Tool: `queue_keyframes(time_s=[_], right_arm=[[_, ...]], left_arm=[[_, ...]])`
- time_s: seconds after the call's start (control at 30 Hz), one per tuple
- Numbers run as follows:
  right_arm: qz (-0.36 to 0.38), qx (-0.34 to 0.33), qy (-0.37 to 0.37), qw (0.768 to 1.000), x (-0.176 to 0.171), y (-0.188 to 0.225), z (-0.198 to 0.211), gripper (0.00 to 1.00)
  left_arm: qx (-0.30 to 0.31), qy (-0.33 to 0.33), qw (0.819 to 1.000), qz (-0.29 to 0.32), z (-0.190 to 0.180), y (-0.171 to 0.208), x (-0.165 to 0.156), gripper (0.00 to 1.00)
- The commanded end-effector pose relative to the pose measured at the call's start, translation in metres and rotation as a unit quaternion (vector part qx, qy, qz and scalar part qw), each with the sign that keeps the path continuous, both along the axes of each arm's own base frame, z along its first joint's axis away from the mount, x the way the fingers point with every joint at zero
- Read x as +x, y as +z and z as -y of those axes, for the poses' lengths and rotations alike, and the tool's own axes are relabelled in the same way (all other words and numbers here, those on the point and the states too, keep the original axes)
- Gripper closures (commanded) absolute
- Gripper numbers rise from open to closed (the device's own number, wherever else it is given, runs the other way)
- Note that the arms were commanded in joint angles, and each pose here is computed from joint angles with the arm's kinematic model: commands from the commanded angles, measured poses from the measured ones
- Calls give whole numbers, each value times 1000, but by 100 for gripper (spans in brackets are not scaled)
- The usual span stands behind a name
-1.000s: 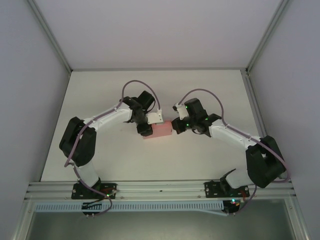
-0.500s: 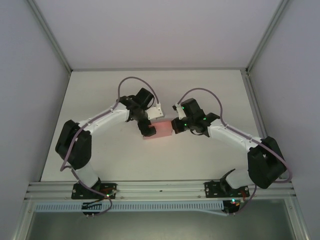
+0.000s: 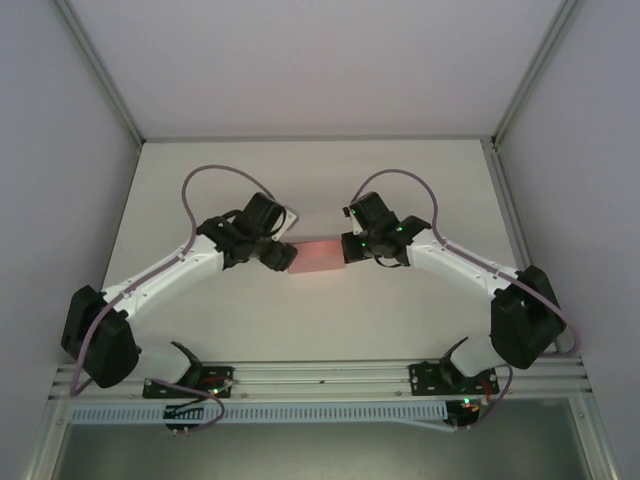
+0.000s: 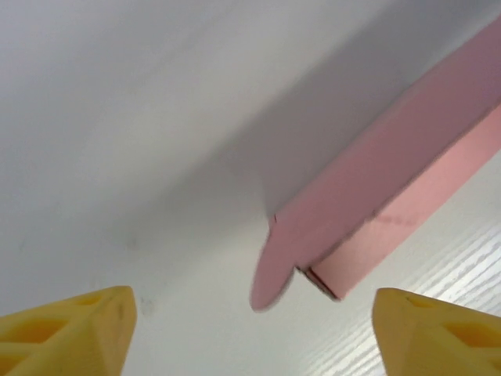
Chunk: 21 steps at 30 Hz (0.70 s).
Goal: Assemble paper box
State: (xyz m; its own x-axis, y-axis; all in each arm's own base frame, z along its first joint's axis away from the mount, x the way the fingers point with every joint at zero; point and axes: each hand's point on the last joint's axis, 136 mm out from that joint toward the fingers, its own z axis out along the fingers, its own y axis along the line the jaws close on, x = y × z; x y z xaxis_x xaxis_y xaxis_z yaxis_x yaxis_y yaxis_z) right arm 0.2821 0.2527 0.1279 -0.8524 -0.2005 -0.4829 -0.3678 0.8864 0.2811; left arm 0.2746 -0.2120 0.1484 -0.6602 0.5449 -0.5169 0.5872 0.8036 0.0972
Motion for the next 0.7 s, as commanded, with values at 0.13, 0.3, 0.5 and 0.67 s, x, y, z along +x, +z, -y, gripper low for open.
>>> queue_keyframes(time_s=[0.13, 0.3, 0.5, 0.67], right_arm=[[-24, -19, -6, 1000, -5, -10, 3, 100], [-32, -27, -7, 999, -7, -15, 4, 100], [-30, -32, 1, 999, -8, -15, 5, 100], [-31, -39, 0, 999, -8, -17, 8, 100]], left_arm=[[-8, 21, 1000, -20, 9, -14, 7, 56], [-19, 27, 999, -14, 15, -6, 14, 63], [14, 41, 999, -10, 6, -13, 21, 61], [6, 48, 999, -9, 11, -8, 26, 90]])
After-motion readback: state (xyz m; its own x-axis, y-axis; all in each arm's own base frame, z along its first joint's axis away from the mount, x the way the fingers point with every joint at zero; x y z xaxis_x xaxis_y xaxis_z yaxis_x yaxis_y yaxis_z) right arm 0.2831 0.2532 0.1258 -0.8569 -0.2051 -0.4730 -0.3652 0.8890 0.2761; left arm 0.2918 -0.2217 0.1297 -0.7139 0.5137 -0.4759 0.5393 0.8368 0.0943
